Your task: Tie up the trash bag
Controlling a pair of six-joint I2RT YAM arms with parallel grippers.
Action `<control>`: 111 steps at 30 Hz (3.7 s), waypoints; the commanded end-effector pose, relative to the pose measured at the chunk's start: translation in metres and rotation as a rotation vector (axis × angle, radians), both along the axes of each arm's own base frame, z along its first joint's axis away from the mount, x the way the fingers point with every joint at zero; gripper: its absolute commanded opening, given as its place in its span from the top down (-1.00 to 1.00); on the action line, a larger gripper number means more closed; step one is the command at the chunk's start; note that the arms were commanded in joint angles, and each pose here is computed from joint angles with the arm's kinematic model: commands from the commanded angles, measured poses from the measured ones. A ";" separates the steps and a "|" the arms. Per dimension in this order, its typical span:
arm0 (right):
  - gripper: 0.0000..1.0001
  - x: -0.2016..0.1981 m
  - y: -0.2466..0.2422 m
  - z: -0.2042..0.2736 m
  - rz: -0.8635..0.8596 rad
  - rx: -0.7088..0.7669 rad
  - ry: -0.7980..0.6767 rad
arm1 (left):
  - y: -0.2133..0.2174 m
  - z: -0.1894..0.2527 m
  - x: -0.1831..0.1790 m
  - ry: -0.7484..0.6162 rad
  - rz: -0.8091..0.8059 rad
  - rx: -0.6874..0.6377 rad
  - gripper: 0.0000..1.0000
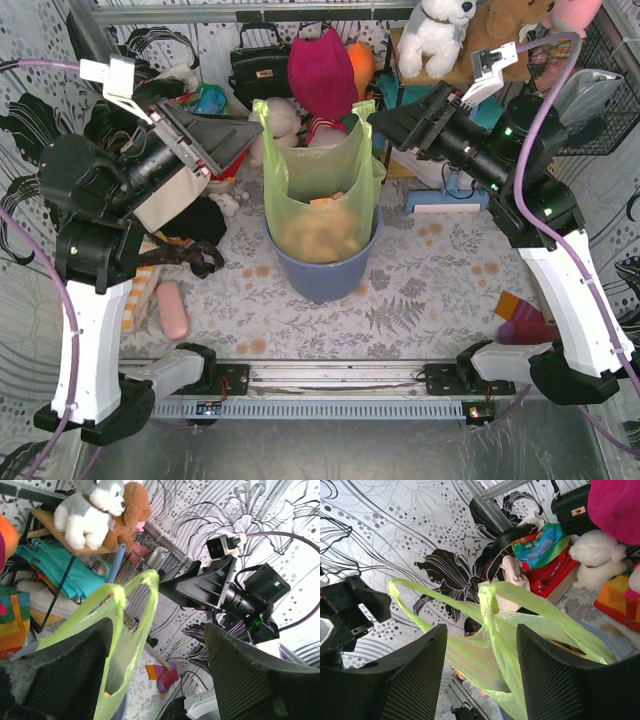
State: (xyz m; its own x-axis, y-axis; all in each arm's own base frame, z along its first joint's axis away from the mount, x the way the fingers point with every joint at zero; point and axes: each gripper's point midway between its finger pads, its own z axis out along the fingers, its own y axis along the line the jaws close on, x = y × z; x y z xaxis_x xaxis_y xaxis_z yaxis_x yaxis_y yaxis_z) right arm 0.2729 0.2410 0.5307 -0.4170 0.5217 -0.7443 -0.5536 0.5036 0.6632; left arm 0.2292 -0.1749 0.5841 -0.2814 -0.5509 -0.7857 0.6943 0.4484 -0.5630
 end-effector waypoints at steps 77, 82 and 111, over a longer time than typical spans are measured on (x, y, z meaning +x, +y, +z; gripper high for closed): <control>1.00 -0.007 0.019 0.039 0.113 0.034 0.017 | -0.125 -0.044 0.029 -0.603 0.243 0.184 -0.40; 1.00 -0.020 0.018 0.035 0.146 0.023 0.062 | -0.128 -0.040 0.030 -0.640 0.188 0.175 -0.49; 1.00 -0.033 0.009 0.030 0.145 0.016 0.030 | -0.147 -0.026 0.043 -0.716 -0.049 0.082 0.54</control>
